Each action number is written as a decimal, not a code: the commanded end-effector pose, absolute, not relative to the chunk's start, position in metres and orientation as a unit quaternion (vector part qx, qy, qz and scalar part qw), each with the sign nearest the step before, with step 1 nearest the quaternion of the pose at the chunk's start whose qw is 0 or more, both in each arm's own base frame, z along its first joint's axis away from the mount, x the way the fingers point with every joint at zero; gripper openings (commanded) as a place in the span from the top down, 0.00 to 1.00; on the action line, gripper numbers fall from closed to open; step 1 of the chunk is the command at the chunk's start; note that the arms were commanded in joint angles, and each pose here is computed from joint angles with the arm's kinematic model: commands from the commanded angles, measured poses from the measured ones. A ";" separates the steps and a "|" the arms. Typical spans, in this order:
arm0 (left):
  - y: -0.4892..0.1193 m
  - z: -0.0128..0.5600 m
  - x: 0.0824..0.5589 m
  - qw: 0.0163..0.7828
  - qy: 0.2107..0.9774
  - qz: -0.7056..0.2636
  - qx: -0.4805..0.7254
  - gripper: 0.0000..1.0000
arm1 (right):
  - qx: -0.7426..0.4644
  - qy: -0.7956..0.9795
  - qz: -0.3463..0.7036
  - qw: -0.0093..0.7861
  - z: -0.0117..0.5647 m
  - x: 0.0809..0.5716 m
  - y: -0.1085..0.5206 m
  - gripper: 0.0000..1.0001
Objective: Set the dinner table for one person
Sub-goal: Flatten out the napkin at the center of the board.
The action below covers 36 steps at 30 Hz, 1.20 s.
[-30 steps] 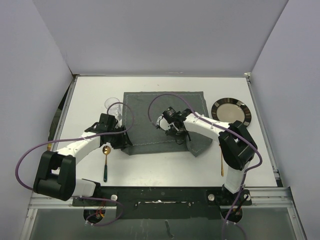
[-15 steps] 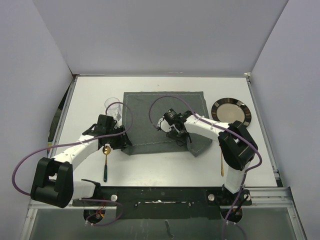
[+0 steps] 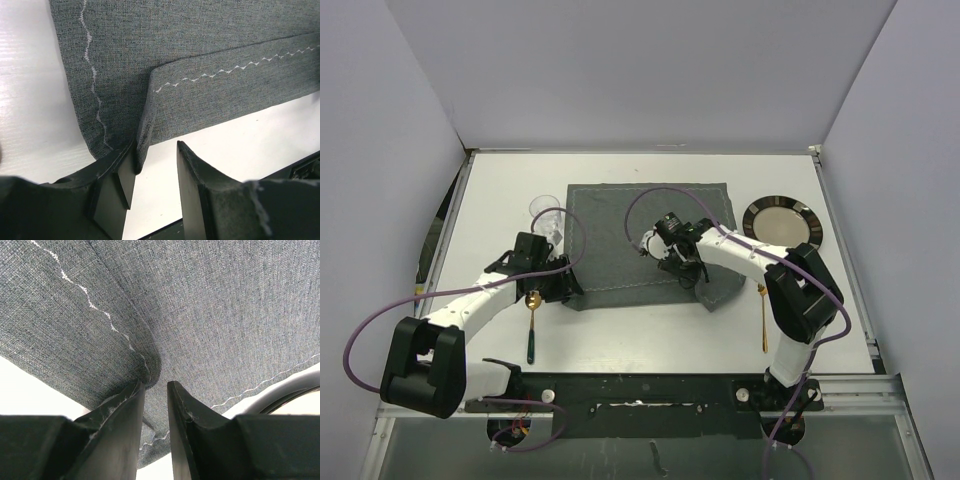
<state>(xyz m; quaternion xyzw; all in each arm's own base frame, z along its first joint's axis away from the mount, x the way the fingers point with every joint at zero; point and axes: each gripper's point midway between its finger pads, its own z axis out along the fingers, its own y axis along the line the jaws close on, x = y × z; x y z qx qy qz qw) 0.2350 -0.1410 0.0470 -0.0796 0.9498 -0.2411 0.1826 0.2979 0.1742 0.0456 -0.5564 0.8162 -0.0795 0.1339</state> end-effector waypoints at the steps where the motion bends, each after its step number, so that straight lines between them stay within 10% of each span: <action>1: -0.145 0.060 0.245 0.212 0.939 -0.261 -0.076 0.65 | -0.556 0.811 -0.077 0.163 0.059 0.304 0.179 0.74; 36: -0.152 0.054 0.247 0.216 0.931 -0.284 -0.073 0.75 | -0.553 0.818 -0.058 0.146 0.035 0.298 0.179 0.86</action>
